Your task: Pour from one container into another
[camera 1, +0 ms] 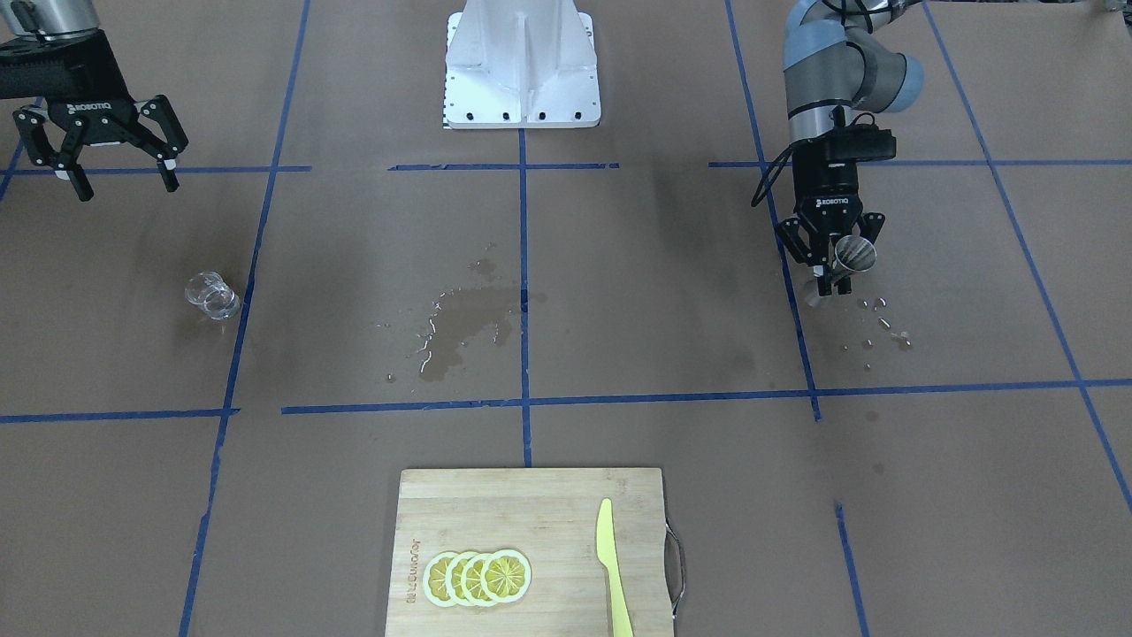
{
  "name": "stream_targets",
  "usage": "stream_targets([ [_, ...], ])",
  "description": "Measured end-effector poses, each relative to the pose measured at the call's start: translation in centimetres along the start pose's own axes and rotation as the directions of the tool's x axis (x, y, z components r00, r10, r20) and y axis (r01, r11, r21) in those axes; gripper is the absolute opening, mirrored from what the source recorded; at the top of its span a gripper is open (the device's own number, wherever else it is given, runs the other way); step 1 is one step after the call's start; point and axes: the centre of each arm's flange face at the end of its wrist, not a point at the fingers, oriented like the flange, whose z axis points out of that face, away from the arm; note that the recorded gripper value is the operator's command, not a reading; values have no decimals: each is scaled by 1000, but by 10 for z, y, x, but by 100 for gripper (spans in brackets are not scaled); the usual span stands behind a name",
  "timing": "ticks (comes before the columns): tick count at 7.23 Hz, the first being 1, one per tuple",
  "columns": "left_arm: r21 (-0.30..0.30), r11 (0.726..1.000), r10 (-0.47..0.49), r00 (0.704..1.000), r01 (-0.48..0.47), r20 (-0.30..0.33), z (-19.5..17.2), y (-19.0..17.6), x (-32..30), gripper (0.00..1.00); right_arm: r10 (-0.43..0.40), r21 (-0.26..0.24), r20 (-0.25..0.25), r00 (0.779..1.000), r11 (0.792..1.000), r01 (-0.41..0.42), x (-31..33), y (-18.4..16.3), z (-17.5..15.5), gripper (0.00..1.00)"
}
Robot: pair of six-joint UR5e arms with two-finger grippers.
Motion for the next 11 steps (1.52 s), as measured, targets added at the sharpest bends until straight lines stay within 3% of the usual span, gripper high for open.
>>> stream_targets([
  [1, -7, 1000, -9, 999, 9, -31, -1, -1, -2, 0, 15, 72, 24, 1000, 997, -17, 7, 27, 19, 100],
  [3, -11, 1000, -15, 996, 14, -82, -3, -6, -1, 0, 28, 173, 25, 999, 984, -32, 19, 47, 35, 100],
  [6, 4, 998, 57, 983, -57, -176, -4, -21, 27, 0, 32, 214, 10, 999, 976, -33, 18, 60, 55, 100],
  [11, -4, 998, 52, 967, -55, -250, 8, -24, 82, 0, 26, 296, -24, 999, 955, -18, -21, 81, 118, 100],
])
